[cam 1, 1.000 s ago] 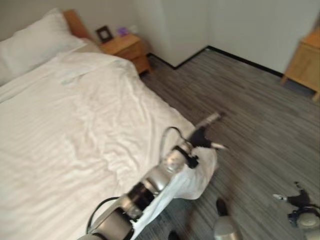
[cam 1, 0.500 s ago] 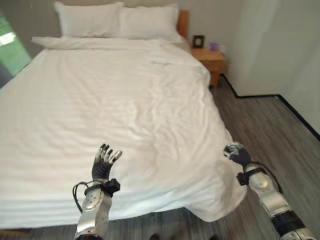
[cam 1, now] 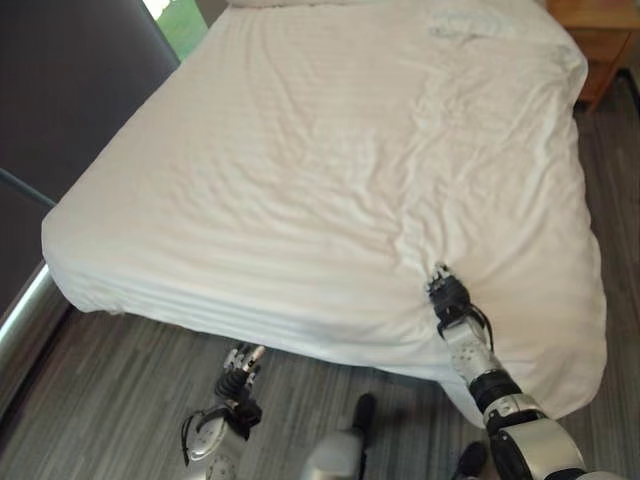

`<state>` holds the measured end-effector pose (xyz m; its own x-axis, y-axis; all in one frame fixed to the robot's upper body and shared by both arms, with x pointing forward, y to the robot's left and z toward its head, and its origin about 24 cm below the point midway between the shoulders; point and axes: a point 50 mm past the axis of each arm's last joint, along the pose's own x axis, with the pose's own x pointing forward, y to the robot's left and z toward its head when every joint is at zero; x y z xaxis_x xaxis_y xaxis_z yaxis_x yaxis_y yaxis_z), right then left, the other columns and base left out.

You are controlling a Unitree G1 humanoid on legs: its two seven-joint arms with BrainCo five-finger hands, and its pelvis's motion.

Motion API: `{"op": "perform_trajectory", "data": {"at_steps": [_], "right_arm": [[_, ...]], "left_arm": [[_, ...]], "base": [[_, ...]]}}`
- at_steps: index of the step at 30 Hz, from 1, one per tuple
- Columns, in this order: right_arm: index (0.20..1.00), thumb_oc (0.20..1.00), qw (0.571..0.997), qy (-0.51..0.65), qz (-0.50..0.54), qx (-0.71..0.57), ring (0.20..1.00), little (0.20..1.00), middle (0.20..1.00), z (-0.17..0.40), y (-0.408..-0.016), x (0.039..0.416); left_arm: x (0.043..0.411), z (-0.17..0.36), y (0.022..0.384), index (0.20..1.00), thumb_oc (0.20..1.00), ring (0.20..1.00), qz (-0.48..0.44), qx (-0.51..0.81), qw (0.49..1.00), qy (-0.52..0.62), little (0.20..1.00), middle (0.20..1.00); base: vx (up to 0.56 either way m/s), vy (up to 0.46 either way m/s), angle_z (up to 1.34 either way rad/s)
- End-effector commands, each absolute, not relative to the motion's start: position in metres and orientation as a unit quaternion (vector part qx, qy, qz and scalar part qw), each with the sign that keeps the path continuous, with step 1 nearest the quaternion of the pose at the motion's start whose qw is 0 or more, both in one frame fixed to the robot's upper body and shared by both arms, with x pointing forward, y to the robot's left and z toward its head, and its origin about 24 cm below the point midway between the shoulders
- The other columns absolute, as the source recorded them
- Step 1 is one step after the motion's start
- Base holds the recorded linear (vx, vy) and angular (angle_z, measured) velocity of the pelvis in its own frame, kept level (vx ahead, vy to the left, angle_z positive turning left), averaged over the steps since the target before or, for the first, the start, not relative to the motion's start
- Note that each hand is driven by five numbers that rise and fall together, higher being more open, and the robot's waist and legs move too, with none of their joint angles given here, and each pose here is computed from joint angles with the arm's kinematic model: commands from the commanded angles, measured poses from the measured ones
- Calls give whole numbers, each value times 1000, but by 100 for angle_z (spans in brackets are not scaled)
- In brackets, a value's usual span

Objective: Making the bed.

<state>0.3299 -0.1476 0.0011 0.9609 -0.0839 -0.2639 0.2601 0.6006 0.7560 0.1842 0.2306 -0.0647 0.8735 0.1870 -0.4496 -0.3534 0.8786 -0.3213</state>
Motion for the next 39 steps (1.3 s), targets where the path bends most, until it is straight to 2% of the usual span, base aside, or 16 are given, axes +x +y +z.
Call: {"op": "perform_trajectory", "data": {"at_steps": [1,3,4,7,11,14,17,18,19,20,23,27,28,30,35,39], "right_arm": [[200,200,877,111,-185,429,200,200,200,-16,-185,318],[200,200,871,124,-219,421,200,200,200,-34,-200,299],[200,200,872,153,-251,391,200,200,200,-57,-220,269],[200,200,866,177,-287,368,200,200,200,-77,-243,235],[200,200,852,219,-365,304,200,200,200,-98,-296,162],[200,200,859,226,-385,250,200,200,200,-92,-321,144],[200,200,878,246,-366,185,200,200,200,-89,-327,141],[451,451,893,245,-344,154,451,451,451,-84,-323,144],[1000,1000,893,245,-344,154,1000,1000,1000,-84,-323,144],[1000,1000,914,227,-313,119,1000,1000,1000,-75,-313,150],[1000,1000,939,200,-270,78,1000,1000,1000,-61,-299,161],[1000,1000,970,147,-187,40,1000,1000,1000,-38,-264,189],[1000,1000,985,117,-127,-2,1000,1000,1000,-23,-245,208],[1000,1000,987,115,-110,-13,1000,1000,1000,-21,-238,212],[1000,1000,993,51,29,-103,1000,1000,1000,9,-196,240],[1000,1000,983,30,70,-166,1000,1000,1000,20,-193,243]], "left_arm": [[224,-29,227,1000,1000,1000,99,-201,968,110,1000,1000],[226,-26,222,1000,1000,1000,87,-198,971,103,1000,1000],[226,-22,221,1000,1000,1000,84,-203,971,94,1000,1000],[224,-19,222,1000,1000,1000,78,-218,969,85,1000,1000],[241,36,208,1000,1000,1000,-12,-197,980,-20,1000,1000],[250,61,195,1000,1000,1000,-63,-187,978,-66,1000,1000],[256,75,180,1000,1000,1000,-110,-180,974,-88,1000,1000],[258,82,168,1000,1000,1000,-143,-176,969,-95,1000,1000],[258,82,167,1000,1000,1000,-144,-176,969,-95,1000,1000],[259,87,157,1000,1000,1000,-167,-164,967,-105,1000,1000],[257,83,147,1000,1000,1000,-182,-143,968,-96,1000,1000],[252,50,133,1000,1000,1000,-178,-131,975,-19,1000,1000],[248,31,132,1000,1000,1000,-169,-107,979,24,1000,1000],[246,27,134,1000,1000,1000,-170,-101,980,33,1000,1000],[234,8,151,1000,1000,1000,-130,-94,984,76,1000,1000],[238,8,150,1000,1000,1000,-106,-119,985,66,1000,1000]], "base": [[5,66,4],[18,73,2],[18,77,0],[47,79,-7],[23,134,-46],[-50,85,-67],[-83,97,-135],[-134,168,-83],[-299,350,-68],[-204,224,-60],[-179,359,-98],[-108,163,-57],[-157,-2,-105],[-92,-18,-199],[-163,-154,-214],[-76,-305,-127]]}}
